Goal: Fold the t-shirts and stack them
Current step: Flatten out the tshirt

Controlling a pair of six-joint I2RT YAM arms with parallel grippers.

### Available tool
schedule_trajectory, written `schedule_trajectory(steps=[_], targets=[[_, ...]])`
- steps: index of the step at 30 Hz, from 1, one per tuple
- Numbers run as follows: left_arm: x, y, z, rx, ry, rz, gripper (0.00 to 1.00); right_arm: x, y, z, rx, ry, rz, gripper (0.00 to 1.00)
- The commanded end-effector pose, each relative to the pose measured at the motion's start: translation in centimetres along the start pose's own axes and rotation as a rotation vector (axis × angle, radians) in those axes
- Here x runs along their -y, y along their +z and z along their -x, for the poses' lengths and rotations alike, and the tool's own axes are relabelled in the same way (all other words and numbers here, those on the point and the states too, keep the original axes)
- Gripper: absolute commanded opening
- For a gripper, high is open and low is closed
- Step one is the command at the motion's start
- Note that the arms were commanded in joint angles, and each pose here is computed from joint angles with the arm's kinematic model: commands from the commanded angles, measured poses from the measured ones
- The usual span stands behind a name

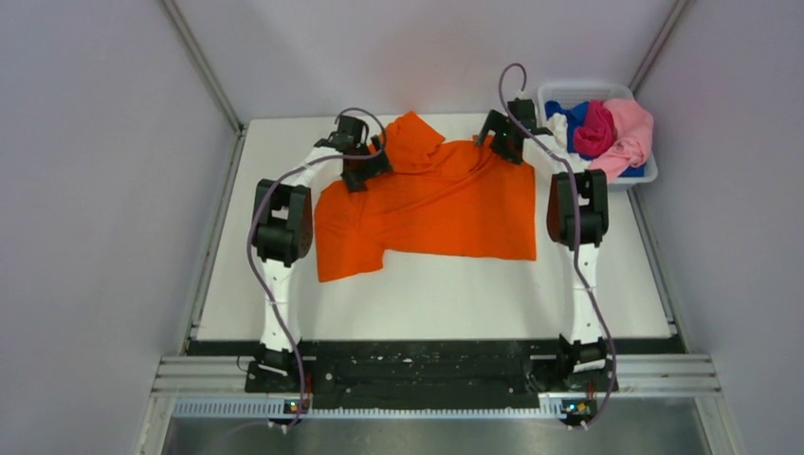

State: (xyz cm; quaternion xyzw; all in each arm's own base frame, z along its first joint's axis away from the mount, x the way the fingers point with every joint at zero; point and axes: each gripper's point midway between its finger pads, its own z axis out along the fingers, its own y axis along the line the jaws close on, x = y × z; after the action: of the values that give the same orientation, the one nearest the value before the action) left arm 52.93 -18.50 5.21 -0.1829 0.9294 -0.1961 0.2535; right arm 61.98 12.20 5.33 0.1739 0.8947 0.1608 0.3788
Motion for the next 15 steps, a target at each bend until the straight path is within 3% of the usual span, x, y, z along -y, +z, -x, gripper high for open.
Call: schedule_trajectory(steps=[1,4,6,9,12,15], targets=[[0.7,-6.6,0.2,0.086,0.061,0.023,0.96,1.3,-5.2,-0.5,-0.050,-0.098,-0.116,0.99],[-1.2,-12.3,-0.5,0.186,0.068,0.078,0.96,-0.3,-12.1,1.4,0.058,-0.112,-0.104,0.99],[-3.7,-15.3,-2.1,0.221,0.051,0.139,0.97,-0.3,-15.9,0.6,0.104,-0.098,-0.083,0.99],[-8.3,-18.6,-5.6,0.227,0.001,0.260,0.97,2.2,-19.8,-3.7,0.104,-0.050,-0.095,0.99],[-12.1,-20.1,-10.1,0.156,-0.026,0.338,0.97,6.0,-22.5,-9.2,0.078,0.014,-0.138,0.99],[-14.9,-20.7,-13.6,0.103,-0.060,0.398,0.97,7.6,-24.8,-11.5,0.092,0.059,-0.143,0.99]])
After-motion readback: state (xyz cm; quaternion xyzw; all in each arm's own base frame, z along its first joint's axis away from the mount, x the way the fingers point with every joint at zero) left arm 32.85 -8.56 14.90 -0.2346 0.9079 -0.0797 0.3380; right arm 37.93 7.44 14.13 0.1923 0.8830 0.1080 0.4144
